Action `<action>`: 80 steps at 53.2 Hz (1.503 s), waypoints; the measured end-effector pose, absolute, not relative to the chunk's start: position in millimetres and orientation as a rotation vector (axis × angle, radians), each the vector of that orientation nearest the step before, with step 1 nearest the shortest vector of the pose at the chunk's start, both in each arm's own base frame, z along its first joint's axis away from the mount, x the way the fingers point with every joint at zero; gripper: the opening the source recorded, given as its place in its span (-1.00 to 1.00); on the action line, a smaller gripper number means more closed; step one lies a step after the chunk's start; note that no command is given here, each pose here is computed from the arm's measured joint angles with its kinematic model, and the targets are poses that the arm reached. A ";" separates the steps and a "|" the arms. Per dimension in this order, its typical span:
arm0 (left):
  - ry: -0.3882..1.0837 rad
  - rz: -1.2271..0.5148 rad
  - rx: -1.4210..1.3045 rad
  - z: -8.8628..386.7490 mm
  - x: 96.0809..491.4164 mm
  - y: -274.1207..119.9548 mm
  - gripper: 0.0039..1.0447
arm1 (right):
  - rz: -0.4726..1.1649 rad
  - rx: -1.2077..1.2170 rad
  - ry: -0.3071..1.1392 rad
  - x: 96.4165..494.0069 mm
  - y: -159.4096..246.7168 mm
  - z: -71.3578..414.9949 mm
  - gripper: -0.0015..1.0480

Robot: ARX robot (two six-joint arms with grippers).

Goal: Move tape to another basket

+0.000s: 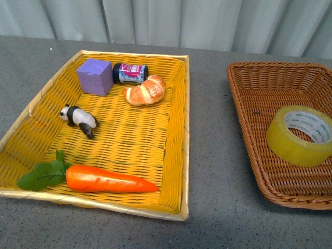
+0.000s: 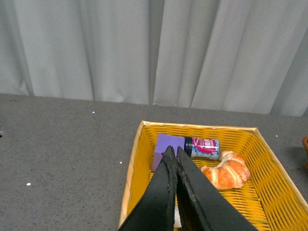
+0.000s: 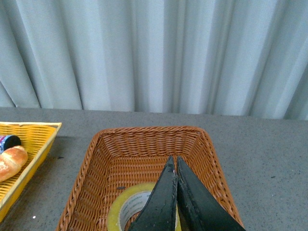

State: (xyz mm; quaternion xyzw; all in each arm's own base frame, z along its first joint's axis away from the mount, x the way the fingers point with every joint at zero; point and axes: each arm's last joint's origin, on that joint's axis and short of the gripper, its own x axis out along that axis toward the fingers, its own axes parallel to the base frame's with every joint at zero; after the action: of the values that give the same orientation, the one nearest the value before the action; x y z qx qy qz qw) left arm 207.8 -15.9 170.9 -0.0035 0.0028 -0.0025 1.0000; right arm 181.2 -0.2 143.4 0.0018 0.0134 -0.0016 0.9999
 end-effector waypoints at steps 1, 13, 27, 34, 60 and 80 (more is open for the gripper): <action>-0.003 -0.003 -0.008 169.6 205.2 -15.0 -0.93 | -0.003 0.004 0.027 179.4 -0.2 144.0 -0.98; 0.016 -0.008 -0.007 161.3 180.8 -2.2 -0.93 | -0.003 0.004 0.022 161.6 -0.2 150.4 -0.98; 0.014 -0.002 -0.007 162.1 159.4 -0.4 -0.93 | -0.002 0.004 0.011 145.0 -0.1 163.2 -0.98; 0.013 -0.002 -0.007 162.8 150.8 -0.4 -0.93 | -0.002 0.004 0.010 138.3 -0.1 163.6 -0.98; -0.016 -0.002 -0.007 171.8 129.1 -0.3 -0.93 | -0.002 0.004 -0.006 121.0 -0.1 168.1 -0.98; -0.023 -0.002 -0.007 173.6 117.5 -0.3 -0.93 | -0.002 0.004 -0.008 112.4 -0.1 168.3 -0.98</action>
State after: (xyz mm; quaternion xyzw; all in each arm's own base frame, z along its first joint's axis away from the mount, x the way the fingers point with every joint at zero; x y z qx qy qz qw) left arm 117.5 -0.3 173.6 -0.0035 -0.0115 -0.0012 0.9999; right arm 112.4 -0.1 168.3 0.0018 -0.0041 -0.0009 1.0000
